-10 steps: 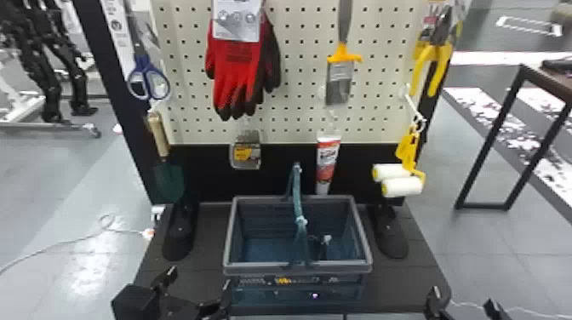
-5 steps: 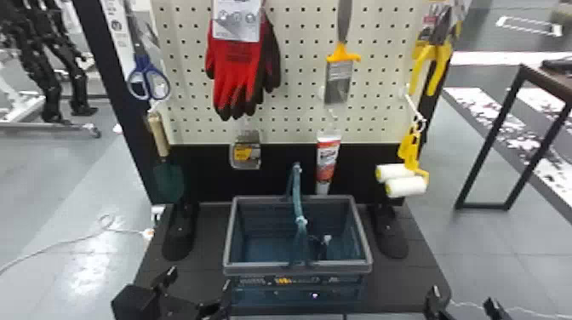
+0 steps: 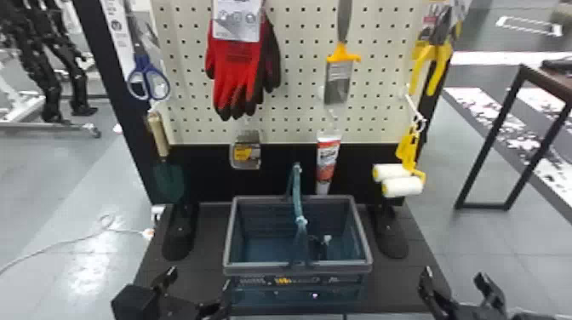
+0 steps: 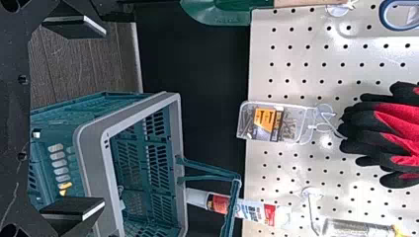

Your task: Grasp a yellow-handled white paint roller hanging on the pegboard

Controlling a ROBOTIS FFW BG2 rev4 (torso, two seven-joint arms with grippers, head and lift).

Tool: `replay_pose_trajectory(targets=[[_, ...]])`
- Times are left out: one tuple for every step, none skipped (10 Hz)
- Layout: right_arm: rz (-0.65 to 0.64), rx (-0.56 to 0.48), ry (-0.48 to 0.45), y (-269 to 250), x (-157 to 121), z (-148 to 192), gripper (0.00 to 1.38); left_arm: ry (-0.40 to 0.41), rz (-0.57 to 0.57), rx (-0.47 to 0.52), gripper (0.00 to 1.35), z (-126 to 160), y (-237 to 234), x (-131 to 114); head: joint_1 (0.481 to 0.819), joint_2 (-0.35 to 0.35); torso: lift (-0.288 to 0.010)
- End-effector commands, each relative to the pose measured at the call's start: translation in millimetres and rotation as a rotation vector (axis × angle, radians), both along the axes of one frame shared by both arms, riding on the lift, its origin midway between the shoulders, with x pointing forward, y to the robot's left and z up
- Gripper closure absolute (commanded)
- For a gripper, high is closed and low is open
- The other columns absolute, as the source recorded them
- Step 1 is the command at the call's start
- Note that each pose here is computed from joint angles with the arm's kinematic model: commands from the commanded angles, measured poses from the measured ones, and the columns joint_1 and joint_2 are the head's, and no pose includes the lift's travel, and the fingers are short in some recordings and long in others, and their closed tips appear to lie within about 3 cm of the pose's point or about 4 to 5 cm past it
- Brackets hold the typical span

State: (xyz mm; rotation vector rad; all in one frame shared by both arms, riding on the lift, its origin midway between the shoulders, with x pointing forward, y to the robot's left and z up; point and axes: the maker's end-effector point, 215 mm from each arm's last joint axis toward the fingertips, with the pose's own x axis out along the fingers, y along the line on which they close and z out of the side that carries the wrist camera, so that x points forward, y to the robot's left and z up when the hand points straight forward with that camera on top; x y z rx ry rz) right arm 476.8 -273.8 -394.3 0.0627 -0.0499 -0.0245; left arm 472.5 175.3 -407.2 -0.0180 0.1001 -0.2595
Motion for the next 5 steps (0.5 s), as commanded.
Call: replay_pose_trajectory(targets=[[0.046, -0.026, 0.007, -7, 19, 8, 0.28, 0.001, -0.001, 0.0, 0.1, 0, 0, 0, 0.549, 0.0, -0.1], [0.092, -0.049, 0.01, -11, 33, 15, 0.28, 0.004, 0.0, -0.002, 0.1, -1, 0, 0, 0.549, 0.0, -0.1], [0.132, -0.075, 0.005, -15, 47, 25, 0.26, 0.004, -0.001, -0.004, 0.1, -1, -1, 0, 0.549, 0.0, -0.1], [0.155, -0.086, -0.002, -22, 60, 34, 0.26, 0.003, -0.003, -0.005, 0.1, 0, -2, 1, 0.549, 0.0, -0.1], [0.181, -0.095, 0.001, -28, 73, 40, 0.25, 0.004, -0.003, -0.005, 0.1, -1, -2, 1, 0.549, 0.0, -0.1]])
